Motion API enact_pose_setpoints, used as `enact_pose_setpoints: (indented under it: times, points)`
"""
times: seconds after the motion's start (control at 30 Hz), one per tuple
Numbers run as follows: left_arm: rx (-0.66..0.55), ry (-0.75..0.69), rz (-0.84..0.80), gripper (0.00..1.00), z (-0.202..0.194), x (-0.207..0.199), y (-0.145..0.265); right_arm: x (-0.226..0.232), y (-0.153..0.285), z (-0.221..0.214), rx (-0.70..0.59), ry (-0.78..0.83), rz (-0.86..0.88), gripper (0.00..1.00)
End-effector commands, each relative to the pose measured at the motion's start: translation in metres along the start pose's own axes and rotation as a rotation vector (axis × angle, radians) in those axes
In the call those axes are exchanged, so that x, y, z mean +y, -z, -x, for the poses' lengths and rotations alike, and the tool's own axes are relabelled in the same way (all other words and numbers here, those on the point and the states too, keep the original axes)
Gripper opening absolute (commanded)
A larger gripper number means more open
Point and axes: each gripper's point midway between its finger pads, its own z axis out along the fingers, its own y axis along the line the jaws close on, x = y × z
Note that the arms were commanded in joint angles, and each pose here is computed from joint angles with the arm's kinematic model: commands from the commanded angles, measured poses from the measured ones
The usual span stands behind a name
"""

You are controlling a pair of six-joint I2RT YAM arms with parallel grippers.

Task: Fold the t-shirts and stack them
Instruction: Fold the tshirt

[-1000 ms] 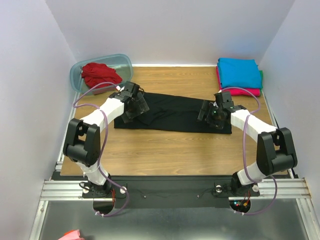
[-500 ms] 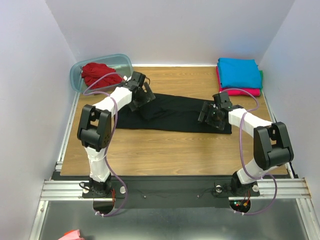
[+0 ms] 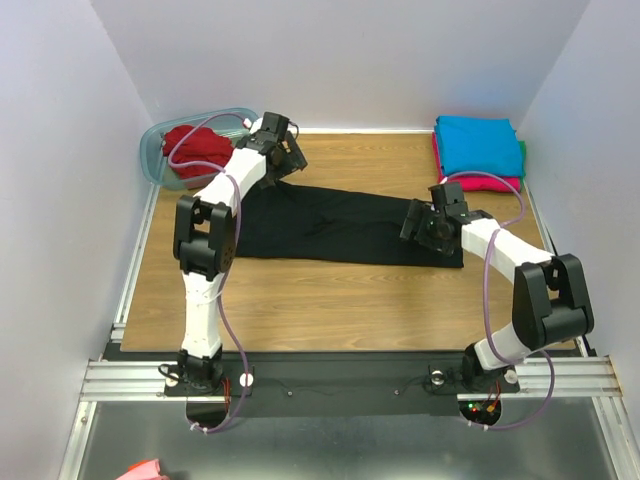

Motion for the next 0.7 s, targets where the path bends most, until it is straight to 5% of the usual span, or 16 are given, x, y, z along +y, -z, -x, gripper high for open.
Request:
enact_pose_setpoints:
  times: [0.0, 0.27, 0.47, 0.67]
  points:
    - [-0.142, -0.047, -0.055, 0.98, 0.022, -0.023, 0.082, 0.010, 0.013, 0.037, -0.122, 0.013, 0.016, 1.00]
    - [-0.073, -0.041, -0.082, 0.98, -0.058, -0.001, 0.106, -0.002, -0.021, 0.069, -0.160, 0.029, -0.128, 1.00]
    - [-0.013, -0.038, -0.040, 0.98, -0.093, 0.030, 0.095, 0.009, -0.017, 0.153, -0.341, 0.059, -0.213, 1.00]
    - [-0.009, -0.049, 0.036, 0.98, -0.099, 0.048, 0.076, 0.012, 0.006, 0.138, -0.332, 0.056, -0.150, 1.00]
